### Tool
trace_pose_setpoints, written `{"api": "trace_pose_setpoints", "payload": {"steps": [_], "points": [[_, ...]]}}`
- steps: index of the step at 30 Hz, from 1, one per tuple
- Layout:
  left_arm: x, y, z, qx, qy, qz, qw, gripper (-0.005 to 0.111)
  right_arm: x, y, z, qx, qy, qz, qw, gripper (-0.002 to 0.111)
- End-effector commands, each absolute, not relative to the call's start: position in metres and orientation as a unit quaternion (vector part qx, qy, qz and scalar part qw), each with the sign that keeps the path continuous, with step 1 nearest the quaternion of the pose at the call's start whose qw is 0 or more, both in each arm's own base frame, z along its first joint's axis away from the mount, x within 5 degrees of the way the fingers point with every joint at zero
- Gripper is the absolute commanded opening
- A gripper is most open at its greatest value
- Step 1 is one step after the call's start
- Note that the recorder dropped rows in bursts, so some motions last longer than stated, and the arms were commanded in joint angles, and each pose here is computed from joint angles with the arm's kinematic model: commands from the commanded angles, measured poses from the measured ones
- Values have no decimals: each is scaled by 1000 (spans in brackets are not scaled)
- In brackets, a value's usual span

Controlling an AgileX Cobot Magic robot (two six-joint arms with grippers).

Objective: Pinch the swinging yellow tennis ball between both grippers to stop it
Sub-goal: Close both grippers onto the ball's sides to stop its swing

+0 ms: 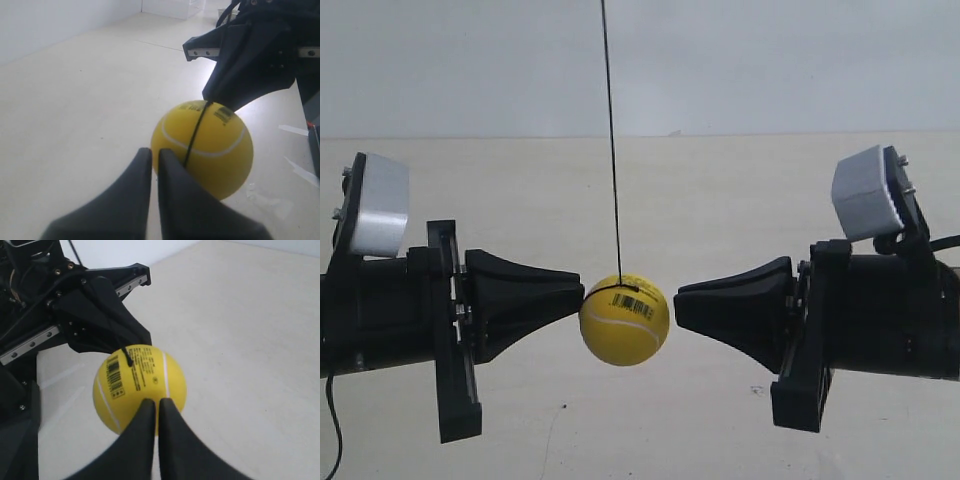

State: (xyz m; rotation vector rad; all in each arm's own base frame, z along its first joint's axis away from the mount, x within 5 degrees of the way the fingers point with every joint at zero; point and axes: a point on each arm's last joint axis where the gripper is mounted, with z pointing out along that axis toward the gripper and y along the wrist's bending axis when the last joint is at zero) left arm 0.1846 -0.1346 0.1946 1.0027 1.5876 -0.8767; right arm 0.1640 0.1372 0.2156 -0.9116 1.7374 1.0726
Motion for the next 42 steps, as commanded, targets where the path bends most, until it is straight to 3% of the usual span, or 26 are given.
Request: {"api": "trace_pose_setpoints", "payload": {"steps": [1,42], "points": [[185,-136,193,416,660,-364,509,5,164,139,218,-372,691,437,440,0],[184,-136,193,419,659,-365,506,5,158,151,216,-397,687,417,442,0]]}}
